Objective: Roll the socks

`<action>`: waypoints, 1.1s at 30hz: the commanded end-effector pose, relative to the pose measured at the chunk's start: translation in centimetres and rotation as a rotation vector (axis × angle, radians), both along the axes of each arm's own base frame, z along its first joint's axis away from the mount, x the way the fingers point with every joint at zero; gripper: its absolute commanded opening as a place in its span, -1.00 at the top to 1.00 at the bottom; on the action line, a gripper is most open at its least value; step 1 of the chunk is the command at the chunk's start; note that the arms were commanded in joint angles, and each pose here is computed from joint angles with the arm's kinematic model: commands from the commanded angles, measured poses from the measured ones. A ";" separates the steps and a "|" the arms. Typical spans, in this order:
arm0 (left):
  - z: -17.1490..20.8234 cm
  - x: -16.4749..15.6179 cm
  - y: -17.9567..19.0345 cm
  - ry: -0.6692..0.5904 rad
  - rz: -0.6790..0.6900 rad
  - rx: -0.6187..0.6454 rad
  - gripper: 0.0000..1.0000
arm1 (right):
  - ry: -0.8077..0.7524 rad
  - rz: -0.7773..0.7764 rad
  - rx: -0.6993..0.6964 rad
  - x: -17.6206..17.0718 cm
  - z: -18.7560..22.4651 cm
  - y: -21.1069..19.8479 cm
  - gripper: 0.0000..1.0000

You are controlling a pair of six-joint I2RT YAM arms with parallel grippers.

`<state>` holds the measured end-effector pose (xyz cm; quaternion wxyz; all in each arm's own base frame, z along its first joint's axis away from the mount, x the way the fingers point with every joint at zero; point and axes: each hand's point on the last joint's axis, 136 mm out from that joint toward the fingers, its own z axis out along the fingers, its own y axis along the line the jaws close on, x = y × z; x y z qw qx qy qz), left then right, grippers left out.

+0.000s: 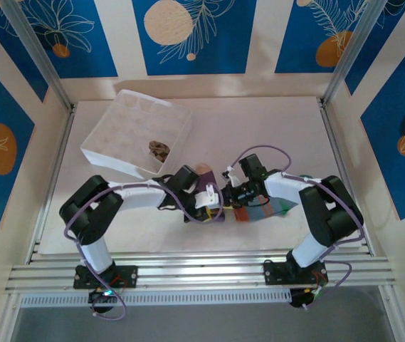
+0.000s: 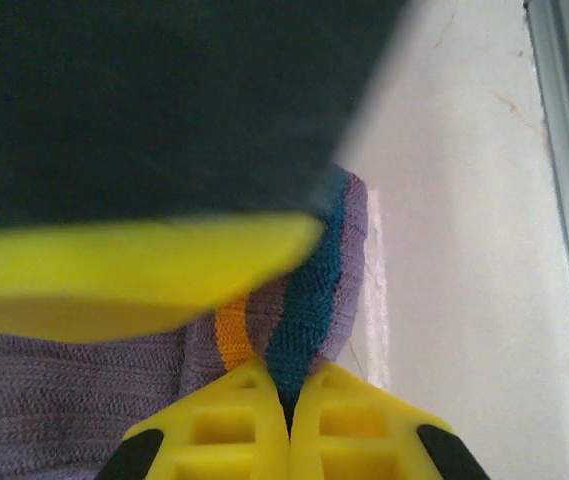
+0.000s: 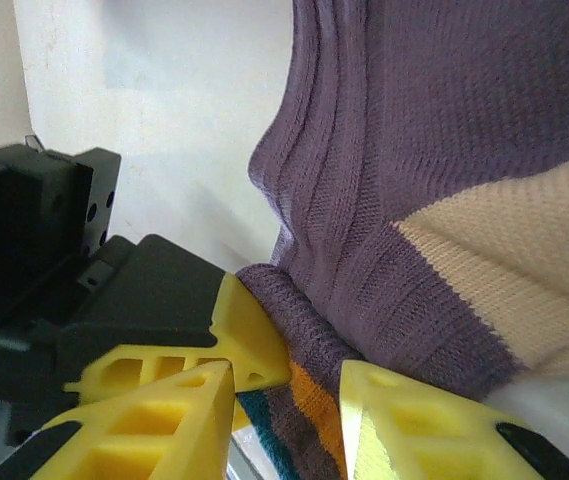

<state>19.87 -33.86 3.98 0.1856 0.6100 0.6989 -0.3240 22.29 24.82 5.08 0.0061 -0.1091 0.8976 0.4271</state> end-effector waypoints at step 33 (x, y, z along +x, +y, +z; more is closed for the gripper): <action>-1.7 1.6 3.4 0.387 0.276 0.007 0.67 | 0.108 0.055 -0.304 -3.2 -5.8 -0.7 1.00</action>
